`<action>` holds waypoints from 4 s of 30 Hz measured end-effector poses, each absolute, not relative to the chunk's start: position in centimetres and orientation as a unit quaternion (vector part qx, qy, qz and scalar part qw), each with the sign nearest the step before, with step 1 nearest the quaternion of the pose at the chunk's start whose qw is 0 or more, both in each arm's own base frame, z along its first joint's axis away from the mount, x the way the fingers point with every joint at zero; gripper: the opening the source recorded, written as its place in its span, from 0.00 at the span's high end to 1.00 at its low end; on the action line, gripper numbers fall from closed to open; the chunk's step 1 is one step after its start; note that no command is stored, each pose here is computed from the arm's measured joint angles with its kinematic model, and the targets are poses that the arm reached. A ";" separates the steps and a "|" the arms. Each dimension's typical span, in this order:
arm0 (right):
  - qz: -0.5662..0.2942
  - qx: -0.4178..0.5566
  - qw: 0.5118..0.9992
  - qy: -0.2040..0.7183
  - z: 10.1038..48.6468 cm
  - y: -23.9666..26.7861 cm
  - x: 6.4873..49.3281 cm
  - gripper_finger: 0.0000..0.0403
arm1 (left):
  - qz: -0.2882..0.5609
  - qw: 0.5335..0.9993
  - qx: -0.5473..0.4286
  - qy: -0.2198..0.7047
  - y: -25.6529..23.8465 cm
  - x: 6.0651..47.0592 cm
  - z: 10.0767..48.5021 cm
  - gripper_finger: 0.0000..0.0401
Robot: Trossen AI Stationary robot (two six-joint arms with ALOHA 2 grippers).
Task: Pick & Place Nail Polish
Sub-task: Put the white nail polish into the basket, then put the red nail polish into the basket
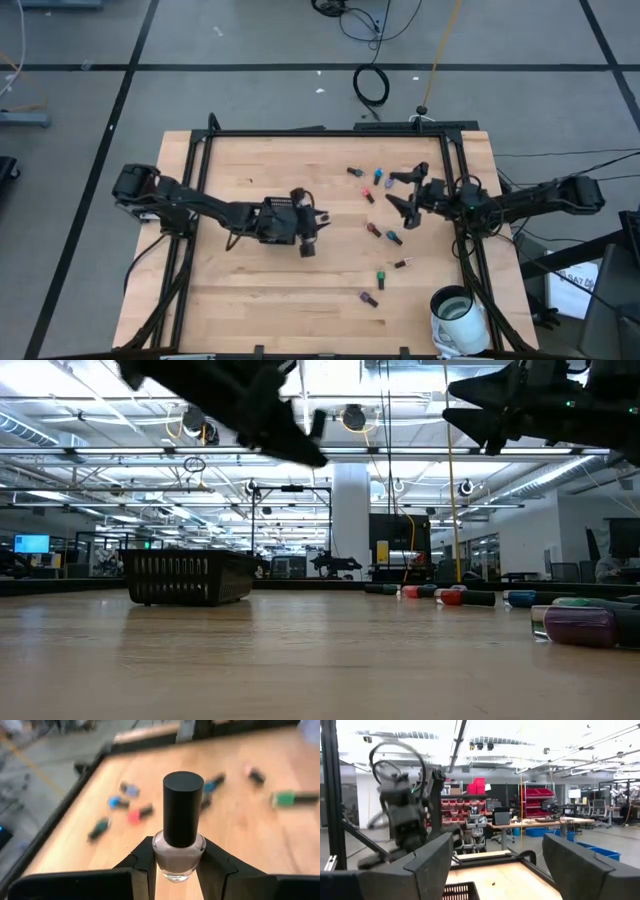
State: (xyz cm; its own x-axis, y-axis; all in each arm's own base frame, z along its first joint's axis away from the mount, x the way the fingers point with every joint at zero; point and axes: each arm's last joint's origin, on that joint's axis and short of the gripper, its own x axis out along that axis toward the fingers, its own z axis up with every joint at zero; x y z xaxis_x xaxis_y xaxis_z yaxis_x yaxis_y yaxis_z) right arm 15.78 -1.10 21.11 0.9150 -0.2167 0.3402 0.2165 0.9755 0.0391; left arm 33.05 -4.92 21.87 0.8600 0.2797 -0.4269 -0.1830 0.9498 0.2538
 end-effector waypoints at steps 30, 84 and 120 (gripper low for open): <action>-0.146 0.005 0.980 -0.133 20.2 -1.6 15.9 0.29 | 0.255 0.903 -0.165 0.305 -4.4 24.0 13.9 0.66; -0.011 0.067 0.948 0.312 18.3 1.6 19.5 0.30 | 0.216 0.920 -0.138 0.295 -4.4 24.5 14.4 0.60; -0.131 0.088 0.883 0.441 11.1 3.3 21.6 0.53 | 0.204 0.948 -0.122 0.213 -3.3 25.9 16.0 0.60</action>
State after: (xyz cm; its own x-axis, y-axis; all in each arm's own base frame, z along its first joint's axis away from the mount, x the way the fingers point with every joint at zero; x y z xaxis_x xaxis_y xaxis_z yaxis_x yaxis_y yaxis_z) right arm 21.57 3.28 11.13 0.5765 -0.1535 -0.8026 0.3086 0.9504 0.0399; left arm 25.91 -3.29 15.97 0.8259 0.3354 -0.4532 -0.4395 0.8865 -0.1449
